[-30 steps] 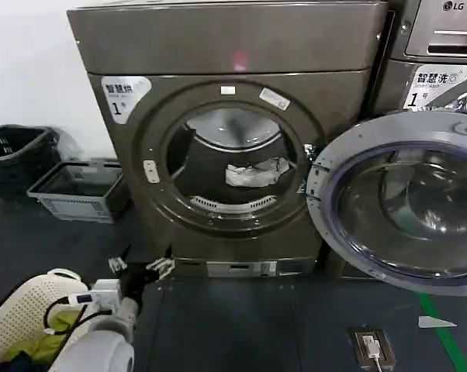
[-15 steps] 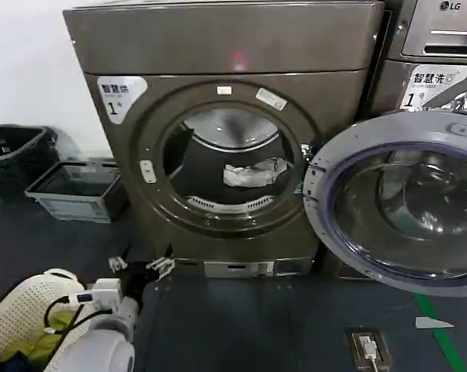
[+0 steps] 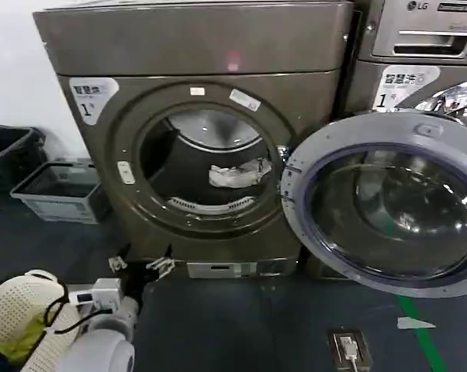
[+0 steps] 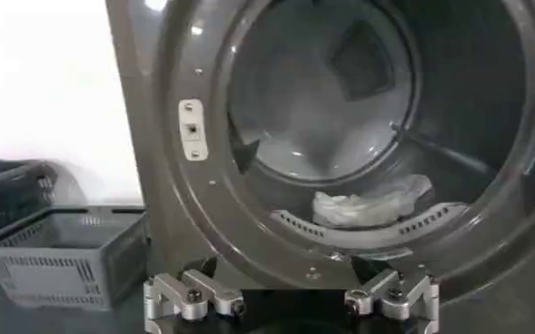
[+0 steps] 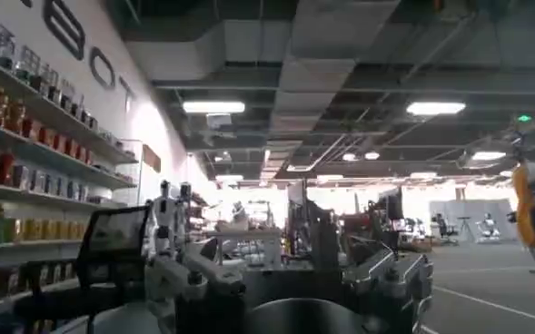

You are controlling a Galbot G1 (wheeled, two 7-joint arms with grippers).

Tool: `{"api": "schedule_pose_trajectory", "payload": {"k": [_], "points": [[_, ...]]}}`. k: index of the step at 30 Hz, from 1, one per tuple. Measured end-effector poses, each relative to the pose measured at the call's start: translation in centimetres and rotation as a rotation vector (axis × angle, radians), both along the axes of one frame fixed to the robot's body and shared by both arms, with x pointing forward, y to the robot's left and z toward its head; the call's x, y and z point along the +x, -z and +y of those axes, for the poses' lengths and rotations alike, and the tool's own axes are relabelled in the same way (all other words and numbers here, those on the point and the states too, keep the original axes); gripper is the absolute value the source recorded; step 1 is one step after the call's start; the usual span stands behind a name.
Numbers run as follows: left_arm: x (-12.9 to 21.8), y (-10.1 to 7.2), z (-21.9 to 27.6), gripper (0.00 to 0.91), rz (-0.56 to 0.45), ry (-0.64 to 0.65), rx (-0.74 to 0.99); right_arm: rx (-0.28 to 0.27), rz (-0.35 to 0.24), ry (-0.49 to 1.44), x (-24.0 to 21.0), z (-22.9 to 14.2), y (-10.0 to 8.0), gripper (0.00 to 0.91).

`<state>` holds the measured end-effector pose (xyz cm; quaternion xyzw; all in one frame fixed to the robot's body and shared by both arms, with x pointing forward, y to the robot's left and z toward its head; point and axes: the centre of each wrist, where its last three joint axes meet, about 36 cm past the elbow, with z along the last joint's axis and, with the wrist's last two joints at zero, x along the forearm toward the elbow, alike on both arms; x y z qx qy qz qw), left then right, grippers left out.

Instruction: Grasp the clothes from the dryer.

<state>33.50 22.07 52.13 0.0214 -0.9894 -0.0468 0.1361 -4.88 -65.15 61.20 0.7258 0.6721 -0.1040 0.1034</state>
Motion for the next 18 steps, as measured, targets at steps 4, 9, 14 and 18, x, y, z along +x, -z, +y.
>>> {"api": "schedule_pose_trajectory", "payload": {"k": [4, 9, 14, 18], "points": [[-0.02, -0.03, 0.00, 0.907, -0.001, 0.002, -0.001, 0.000, 0.000, 0.005, -0.11, 0.02, 0.01, 0.907], [-0.03, -0.03, -0.01, 0.907, -0.001, 0.002, -0.002, 0.002, -0.001, 0.004, -0.05, -0.04, 0.17, 0.907], [-0.04, -0.02, -0.01, 0.907, 0.000, 0.002, -0.001, -0.001, 0.001, 0.002, 0.03, 0.04, 0.43, 0.907], [-0.04, -0.05, -0.01, 0.907, -0.001, 0.002, 0.000, -0.007, 0.002, 0.005, -0.09, 0.14, 0.53, 0.907]]}}
